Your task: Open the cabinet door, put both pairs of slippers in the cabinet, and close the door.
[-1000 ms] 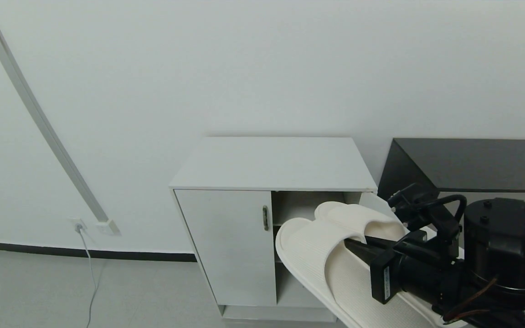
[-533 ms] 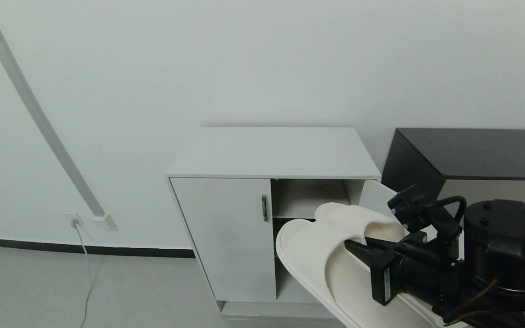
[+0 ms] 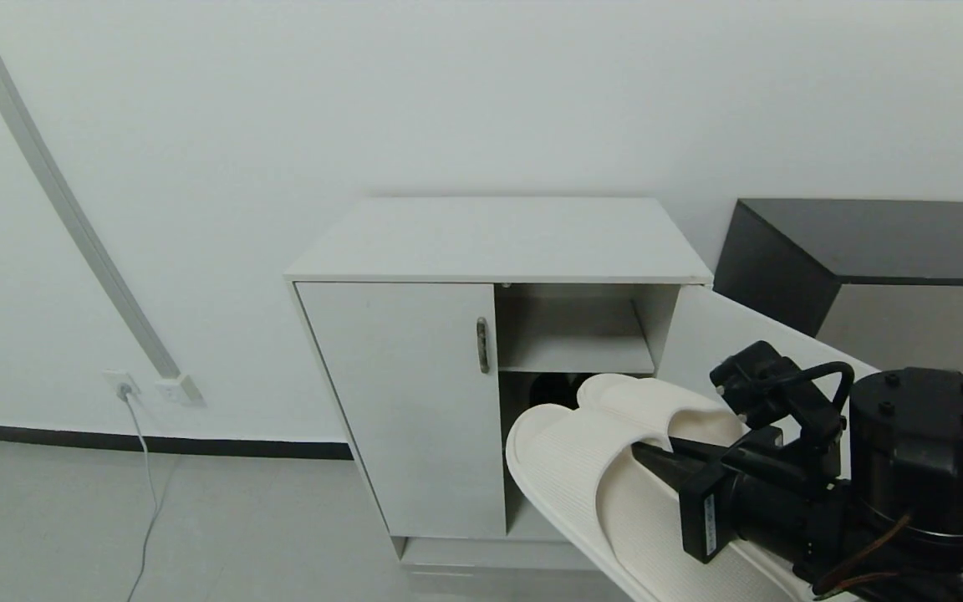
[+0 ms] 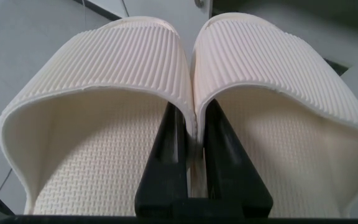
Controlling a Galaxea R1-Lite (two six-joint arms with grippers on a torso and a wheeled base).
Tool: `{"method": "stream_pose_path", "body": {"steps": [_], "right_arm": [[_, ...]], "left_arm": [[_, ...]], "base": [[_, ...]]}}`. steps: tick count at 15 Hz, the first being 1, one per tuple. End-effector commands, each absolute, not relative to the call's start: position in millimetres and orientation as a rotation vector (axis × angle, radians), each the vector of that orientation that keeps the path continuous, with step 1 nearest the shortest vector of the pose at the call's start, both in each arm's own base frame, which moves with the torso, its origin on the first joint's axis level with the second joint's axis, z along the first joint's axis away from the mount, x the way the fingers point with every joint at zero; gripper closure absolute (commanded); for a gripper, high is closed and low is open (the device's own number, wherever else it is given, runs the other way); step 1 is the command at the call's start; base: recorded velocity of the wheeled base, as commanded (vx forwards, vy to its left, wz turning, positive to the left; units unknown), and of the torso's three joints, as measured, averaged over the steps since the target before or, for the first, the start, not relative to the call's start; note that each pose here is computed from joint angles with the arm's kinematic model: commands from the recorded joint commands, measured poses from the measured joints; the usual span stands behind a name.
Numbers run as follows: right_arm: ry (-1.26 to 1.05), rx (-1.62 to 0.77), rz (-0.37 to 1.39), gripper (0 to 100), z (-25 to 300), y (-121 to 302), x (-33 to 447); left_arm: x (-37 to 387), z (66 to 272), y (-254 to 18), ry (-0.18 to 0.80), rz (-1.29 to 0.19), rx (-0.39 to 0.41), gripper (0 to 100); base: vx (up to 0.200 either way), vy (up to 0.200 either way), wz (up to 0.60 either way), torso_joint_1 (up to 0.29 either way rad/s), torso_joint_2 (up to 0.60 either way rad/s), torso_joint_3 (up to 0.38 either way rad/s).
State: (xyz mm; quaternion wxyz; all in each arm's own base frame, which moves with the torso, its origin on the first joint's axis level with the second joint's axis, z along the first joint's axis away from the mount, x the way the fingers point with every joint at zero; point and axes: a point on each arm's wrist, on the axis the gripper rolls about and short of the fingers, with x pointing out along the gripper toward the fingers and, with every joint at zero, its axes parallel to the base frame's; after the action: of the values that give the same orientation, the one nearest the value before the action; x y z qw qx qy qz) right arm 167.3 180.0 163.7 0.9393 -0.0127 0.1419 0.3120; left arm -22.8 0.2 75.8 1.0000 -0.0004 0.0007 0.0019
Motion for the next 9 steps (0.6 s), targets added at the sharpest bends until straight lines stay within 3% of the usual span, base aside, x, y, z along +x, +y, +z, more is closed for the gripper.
{"method": "stream_pose_path", "body": {"steps": [1, 9], "right_arm": [[0.295, -0.028, 0.638, 100, 162.2, 180.3, 167.3], [0.301, -0.035, 0.645, 100, 160.5, 180.6, 165.5]], "left_arm": [[-22.8, 75.8, 0.2, 0.002, 0.005, -0.002, 100], [-22.8, 75.8, 0.2, 0.002, 0.005, -0.002, 100]], "base": [[0.000, 0.000, 0.00, -0.198, 0.55, 0.320], [0.000, 0.000, 0.00, -0.176, 0.50, 0.322]]}}
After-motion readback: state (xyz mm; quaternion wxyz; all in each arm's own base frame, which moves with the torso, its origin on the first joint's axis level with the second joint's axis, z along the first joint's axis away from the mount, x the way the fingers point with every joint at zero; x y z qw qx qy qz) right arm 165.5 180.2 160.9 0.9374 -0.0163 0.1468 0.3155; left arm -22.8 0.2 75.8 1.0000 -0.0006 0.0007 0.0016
